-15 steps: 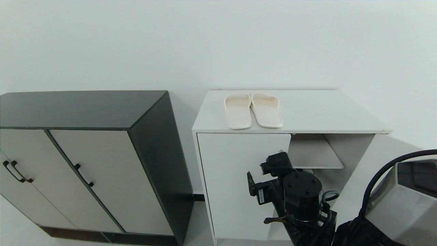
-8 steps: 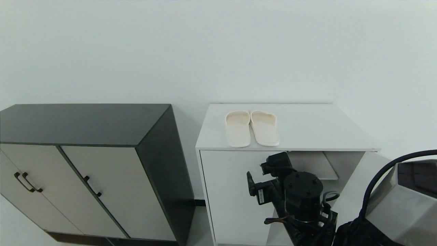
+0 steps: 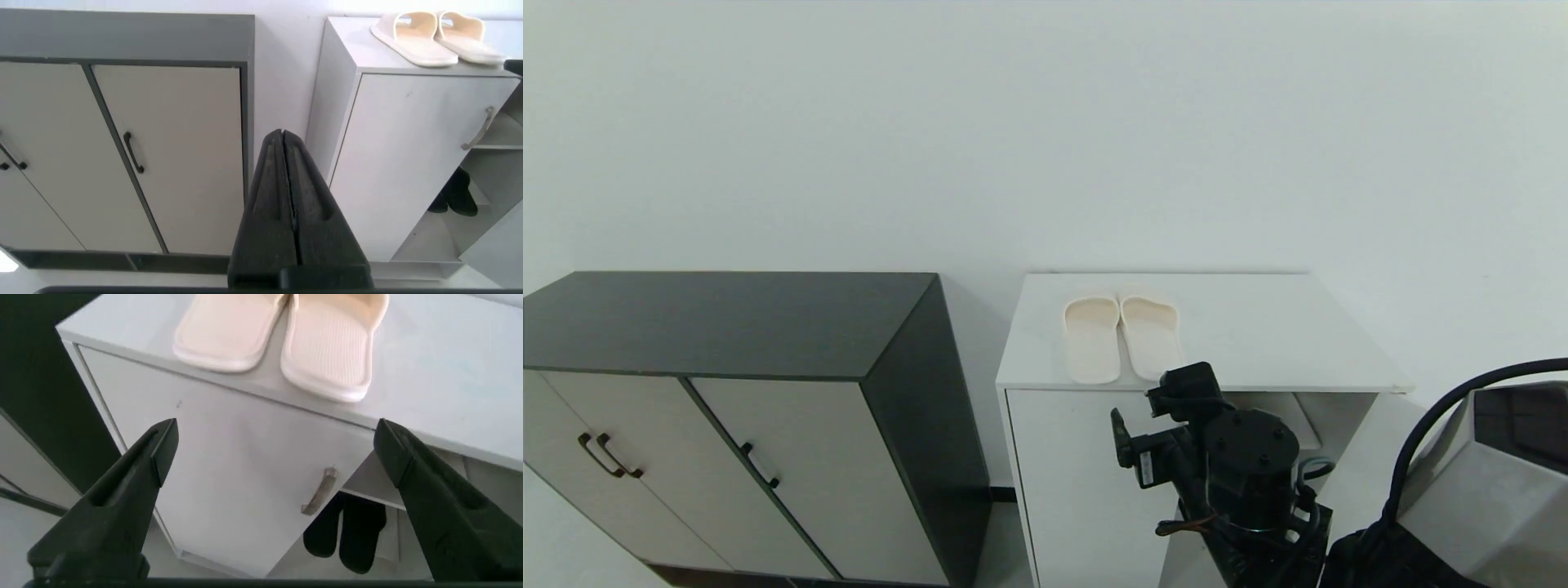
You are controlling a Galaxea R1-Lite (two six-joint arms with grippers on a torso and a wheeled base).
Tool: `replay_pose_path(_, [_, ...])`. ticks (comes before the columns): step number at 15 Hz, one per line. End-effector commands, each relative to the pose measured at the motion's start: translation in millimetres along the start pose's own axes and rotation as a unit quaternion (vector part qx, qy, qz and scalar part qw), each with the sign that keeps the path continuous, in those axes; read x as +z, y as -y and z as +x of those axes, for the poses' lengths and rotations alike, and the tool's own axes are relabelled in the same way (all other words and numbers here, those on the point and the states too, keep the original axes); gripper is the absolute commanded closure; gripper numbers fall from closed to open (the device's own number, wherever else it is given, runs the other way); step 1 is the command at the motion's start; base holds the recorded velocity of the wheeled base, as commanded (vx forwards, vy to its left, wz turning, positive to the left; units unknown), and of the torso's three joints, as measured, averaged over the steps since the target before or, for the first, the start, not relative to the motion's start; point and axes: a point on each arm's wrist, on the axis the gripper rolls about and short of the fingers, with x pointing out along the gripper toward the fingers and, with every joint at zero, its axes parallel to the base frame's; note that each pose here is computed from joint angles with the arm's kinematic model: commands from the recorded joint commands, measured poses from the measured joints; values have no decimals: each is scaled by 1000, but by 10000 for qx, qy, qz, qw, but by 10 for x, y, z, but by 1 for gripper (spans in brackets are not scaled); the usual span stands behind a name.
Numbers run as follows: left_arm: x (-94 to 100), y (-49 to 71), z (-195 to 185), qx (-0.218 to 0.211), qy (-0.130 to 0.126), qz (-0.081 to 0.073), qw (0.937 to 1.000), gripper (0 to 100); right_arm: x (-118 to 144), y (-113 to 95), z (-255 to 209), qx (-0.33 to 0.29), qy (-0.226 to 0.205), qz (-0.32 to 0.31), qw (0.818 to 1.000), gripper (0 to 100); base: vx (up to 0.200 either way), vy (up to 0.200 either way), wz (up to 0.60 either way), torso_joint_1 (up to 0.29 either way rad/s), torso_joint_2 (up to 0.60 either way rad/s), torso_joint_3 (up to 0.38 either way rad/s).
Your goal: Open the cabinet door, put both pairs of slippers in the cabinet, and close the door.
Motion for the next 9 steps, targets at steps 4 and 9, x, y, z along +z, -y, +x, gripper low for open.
replay_pose_path(4, [0, 0, 0, 10, 3, 17, 10000, 100, 15, 47, 27, 81, 267, -168, 9995, 0, 0, 0, 0, 69, -143, -79])
replay_pose_path(9, [0, -1, 0, 17, 3, 48, 10000, 100, 290, 44, 3, 442, 66, 185, 9988, 0, 0, 0, 0, 0, 0, 0])
